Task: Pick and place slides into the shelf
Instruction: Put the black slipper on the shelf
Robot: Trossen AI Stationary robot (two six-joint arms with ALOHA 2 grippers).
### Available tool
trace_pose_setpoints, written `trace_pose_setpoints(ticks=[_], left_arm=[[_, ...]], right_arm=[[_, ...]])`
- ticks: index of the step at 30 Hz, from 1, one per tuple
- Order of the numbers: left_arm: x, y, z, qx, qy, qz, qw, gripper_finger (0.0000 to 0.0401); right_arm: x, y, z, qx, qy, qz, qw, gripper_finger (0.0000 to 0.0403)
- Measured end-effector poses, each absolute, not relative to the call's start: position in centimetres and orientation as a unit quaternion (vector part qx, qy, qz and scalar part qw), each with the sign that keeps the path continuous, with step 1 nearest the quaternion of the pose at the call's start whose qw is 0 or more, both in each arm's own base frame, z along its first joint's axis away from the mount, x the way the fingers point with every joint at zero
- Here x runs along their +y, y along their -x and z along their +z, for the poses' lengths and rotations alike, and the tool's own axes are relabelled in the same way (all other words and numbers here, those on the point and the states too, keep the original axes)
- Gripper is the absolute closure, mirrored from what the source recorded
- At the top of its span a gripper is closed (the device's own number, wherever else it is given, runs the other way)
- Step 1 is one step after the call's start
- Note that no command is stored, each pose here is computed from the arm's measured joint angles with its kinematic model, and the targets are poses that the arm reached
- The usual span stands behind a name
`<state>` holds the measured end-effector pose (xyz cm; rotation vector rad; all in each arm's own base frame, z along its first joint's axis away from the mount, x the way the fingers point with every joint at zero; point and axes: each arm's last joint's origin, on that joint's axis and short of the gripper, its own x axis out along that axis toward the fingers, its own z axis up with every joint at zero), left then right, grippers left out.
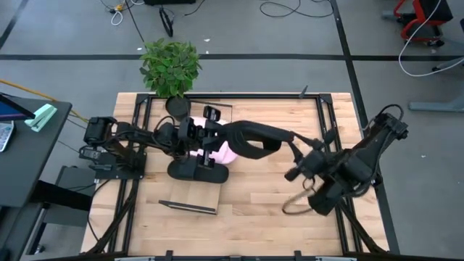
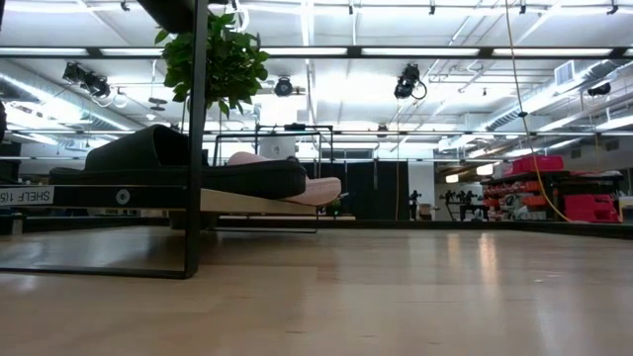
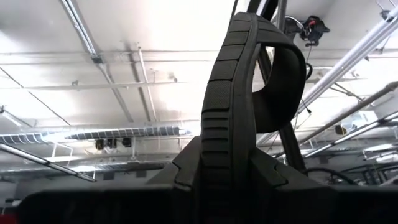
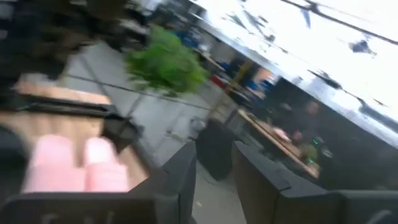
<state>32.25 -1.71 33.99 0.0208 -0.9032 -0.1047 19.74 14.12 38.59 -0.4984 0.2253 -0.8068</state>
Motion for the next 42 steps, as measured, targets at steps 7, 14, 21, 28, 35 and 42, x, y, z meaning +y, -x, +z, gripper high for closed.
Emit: trace_pose_setpoints(ticks=[7,14,21,28,35,42], left_arm=[[-3.3,-32.0,33.3,-0.427,-0.040,-0.038,0.903,0.0323],[-4.7,-31.8,32.9,-0.420,-0.047,-0.006,0.906,0.0323],[-5.1,-31.7,32.9,-0.416,-0.056,0.030,0.907,0.0324],[-4.7,-31.7,32.8,-0.414,-0.065,0.046,0.907,0.0324],[-4.3,-31.8,32.9,-0.414,-0.066,0.050,0.907,0.0324],[-4.3,-31.8,32.9,-0.414,-0.066,0.049,0.907,0.0324]], right_arm=[[14.5,-15.3,37.3,0.071,0.202,-0.325,0.921,0.0309],[10.5,-11.7,32.5,0.040,0.116,-0.318,0.940,0.0318],[7.7,-8.0,30.7,0.005,0.019,-0.267,0.964,0.0345],[8.4,-5.5,29.8,0.002,0.011,-0.144,0.989,0.0378],[9.3,-4.6,29.8,-0.002,-0.031,-0.086,0.996,0.0395],[11.3,-5.2,30.0,-0.003,-0.034,-0.098,0.995,0.0395]])
